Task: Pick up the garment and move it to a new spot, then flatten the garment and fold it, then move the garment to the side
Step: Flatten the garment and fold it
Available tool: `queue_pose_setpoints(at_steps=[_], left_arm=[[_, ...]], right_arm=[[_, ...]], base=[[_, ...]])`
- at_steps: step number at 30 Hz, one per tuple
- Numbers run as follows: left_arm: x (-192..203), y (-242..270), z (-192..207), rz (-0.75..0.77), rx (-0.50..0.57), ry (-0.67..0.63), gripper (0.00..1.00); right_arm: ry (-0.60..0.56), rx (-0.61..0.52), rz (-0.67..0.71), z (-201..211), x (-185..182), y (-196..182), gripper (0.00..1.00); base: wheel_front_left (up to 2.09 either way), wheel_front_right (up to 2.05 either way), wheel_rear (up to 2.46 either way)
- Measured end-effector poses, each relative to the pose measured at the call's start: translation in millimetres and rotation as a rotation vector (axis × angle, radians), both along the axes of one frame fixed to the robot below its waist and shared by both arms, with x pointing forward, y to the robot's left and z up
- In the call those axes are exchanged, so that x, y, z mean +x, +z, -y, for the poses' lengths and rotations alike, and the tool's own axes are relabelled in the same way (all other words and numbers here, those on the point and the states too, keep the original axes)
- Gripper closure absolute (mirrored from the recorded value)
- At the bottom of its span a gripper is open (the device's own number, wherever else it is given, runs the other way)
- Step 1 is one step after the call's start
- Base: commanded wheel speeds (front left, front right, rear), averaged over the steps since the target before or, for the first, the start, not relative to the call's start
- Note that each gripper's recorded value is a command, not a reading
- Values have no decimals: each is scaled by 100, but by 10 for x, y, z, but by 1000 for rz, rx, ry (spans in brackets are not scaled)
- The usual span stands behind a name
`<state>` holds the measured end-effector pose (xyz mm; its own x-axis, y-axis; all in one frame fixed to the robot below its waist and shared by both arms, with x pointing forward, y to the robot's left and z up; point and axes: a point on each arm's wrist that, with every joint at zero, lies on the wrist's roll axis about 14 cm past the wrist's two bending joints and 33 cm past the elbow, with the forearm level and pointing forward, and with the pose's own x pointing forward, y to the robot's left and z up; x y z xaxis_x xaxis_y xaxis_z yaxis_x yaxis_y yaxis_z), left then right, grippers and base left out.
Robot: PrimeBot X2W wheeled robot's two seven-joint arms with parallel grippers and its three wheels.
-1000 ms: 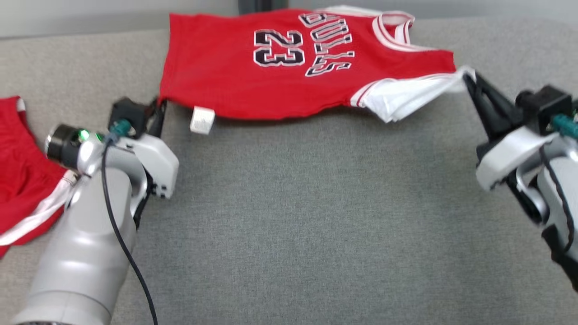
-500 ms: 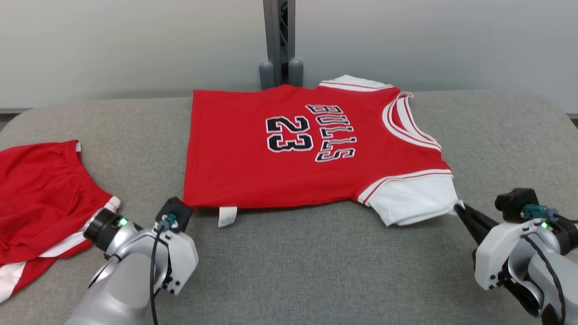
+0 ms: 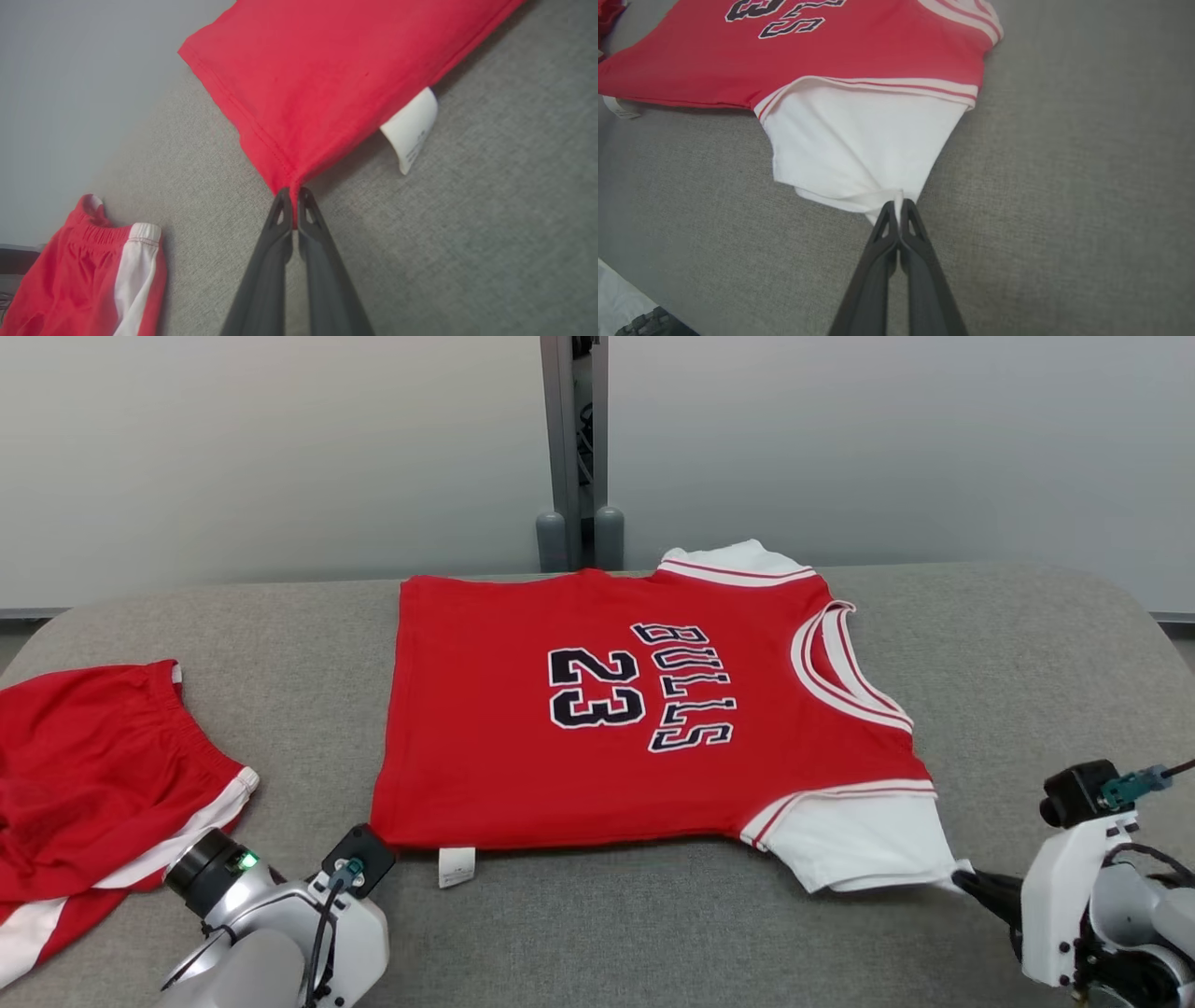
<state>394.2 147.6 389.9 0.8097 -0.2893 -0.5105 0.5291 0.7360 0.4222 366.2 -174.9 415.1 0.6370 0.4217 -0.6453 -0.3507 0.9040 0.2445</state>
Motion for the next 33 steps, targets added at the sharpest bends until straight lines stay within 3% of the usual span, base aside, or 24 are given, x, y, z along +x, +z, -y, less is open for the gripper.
queue_pose_setpoints(at_steps=[7,25,33], left_arm=[[-44,-16,-74,1,64,-39,100],[-715,-557,-43,-252,168,-71,100],[-1018,-601,-14,-437,127,-42,100]], right_arm=[[10,101,-206,-67,-259,59,100],[87,-35,-439,283,-926,-104,100],[100,-54,-444,322,-1021,-112,100]], base=[[0,0,0],[0,0,0],[0,0,0]])
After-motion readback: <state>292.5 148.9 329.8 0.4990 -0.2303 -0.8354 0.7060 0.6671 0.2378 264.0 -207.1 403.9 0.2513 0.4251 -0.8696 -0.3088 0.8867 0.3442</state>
